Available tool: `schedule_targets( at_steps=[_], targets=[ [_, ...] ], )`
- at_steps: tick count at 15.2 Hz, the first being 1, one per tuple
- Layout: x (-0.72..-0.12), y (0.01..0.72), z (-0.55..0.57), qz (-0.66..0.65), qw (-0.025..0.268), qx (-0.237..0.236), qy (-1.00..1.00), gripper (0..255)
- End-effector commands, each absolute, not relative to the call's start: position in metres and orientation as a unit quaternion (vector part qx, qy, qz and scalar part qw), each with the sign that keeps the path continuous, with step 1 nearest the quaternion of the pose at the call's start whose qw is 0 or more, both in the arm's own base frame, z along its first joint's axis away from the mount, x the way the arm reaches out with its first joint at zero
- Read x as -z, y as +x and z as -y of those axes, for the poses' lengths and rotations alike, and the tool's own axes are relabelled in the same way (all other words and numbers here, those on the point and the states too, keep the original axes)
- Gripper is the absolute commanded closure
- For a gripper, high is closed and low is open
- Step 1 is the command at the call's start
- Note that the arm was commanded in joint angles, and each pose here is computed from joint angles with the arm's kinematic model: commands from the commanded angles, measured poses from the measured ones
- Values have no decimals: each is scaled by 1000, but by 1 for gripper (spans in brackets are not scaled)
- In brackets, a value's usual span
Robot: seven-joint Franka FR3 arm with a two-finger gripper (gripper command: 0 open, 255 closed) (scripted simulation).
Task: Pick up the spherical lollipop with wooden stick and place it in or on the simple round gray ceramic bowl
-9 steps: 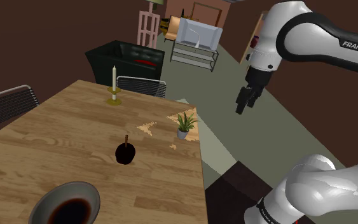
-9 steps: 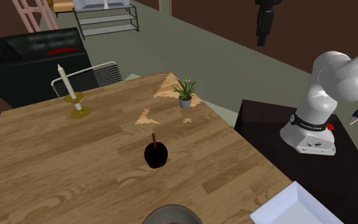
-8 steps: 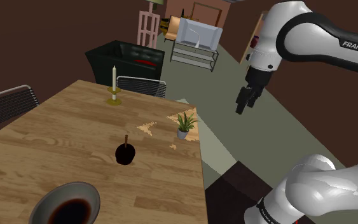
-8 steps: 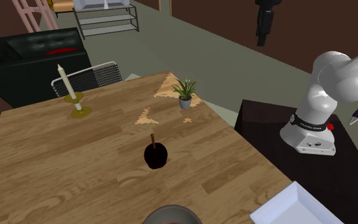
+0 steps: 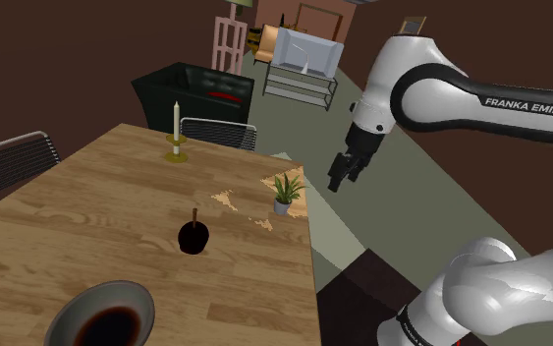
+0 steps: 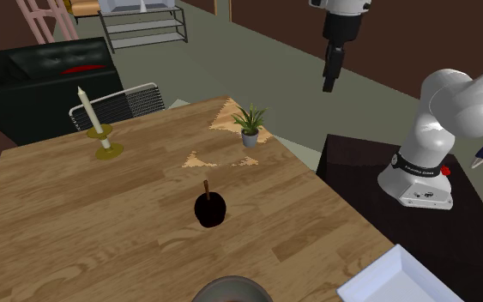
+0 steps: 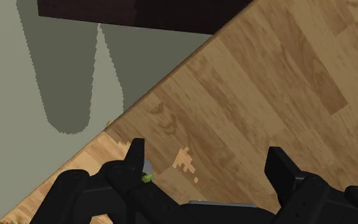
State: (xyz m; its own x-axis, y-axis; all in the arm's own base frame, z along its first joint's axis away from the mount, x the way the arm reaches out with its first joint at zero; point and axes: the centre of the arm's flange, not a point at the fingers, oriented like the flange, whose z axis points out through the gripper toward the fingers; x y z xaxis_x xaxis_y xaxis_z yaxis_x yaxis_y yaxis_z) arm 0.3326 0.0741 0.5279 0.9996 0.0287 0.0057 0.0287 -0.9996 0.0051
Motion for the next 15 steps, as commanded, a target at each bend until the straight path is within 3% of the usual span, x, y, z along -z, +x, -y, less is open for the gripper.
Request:
schedule_targets(
  at_steps=[1, 15],
  targets=[
    [-514, 344, -86, -15, -5, -18, 1000, 0],
    [-418, 422, -192, -20, -52, -107, 993, 0]
  ],
)
